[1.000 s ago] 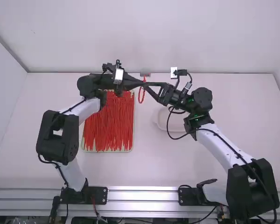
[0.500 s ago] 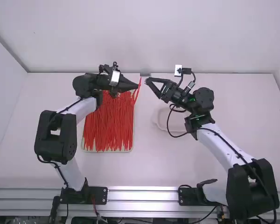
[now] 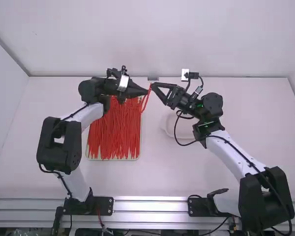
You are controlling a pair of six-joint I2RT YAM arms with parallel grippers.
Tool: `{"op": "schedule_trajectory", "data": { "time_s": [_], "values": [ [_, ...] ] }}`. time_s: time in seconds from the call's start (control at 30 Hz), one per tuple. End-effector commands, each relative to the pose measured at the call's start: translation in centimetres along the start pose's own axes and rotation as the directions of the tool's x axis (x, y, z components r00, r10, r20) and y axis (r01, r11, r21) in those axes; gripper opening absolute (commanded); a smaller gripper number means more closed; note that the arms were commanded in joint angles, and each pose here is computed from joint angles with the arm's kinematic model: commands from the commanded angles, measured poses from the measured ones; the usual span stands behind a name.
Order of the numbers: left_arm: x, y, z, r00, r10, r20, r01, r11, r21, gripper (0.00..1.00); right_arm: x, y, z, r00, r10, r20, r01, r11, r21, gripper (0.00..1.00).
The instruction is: Fasten the cable tie
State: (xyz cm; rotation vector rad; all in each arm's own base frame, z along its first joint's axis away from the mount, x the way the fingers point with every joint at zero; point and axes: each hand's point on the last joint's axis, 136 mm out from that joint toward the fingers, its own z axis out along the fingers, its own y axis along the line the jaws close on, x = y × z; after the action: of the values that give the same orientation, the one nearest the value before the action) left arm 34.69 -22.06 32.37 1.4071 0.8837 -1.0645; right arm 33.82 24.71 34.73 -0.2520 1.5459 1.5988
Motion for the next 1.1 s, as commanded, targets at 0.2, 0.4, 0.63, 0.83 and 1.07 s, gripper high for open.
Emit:
{"op": "schedule_trajectory", "data": {
  "time_s": [0.2,0.4,0.63,0.83,1.07],
  "values": [
    [-2.1,-0.9,0.8,0.999,0.050,0.004,-0.050,0.998,0.032,0.02,-1.1,1.5,0.2,0.999,-0.036,0.017,0.036,0.999,-0.029,0.43],
    [-2.3,-1.3,1.5,0.998,0.055,0.010,-0.055,0.997,0.048,0.02,-1.1,1.5,0.2,0.999,-0.037,0.017,0.037,0.999,-0.029,0.43],
    [-2.8,-1.5,1.7,0.998,0.066,0.013,-0.067,0.996,0.054,0.01,-1.0,1.1,0.2,1.000,-0.024,0.013,0.024,1.000,-0.016,0.44],
    [-2.9,-1.6,1.7,0.998,0.067,0.014,-0.067,0.996,0.055,0.01,-0.8,1.2,0.2,1.000,-0.024,0.007,0.024,1.000,-0.020,0.36],
    [-2.9,-1.6,1.7,0.998,0.057,0.013,-0.057,0.997,0.056,0.01,-0.7,1.3,0.2,1.000,-0.026,0.001,0.026,0.999,-0.026,0.00]
  ]
}}
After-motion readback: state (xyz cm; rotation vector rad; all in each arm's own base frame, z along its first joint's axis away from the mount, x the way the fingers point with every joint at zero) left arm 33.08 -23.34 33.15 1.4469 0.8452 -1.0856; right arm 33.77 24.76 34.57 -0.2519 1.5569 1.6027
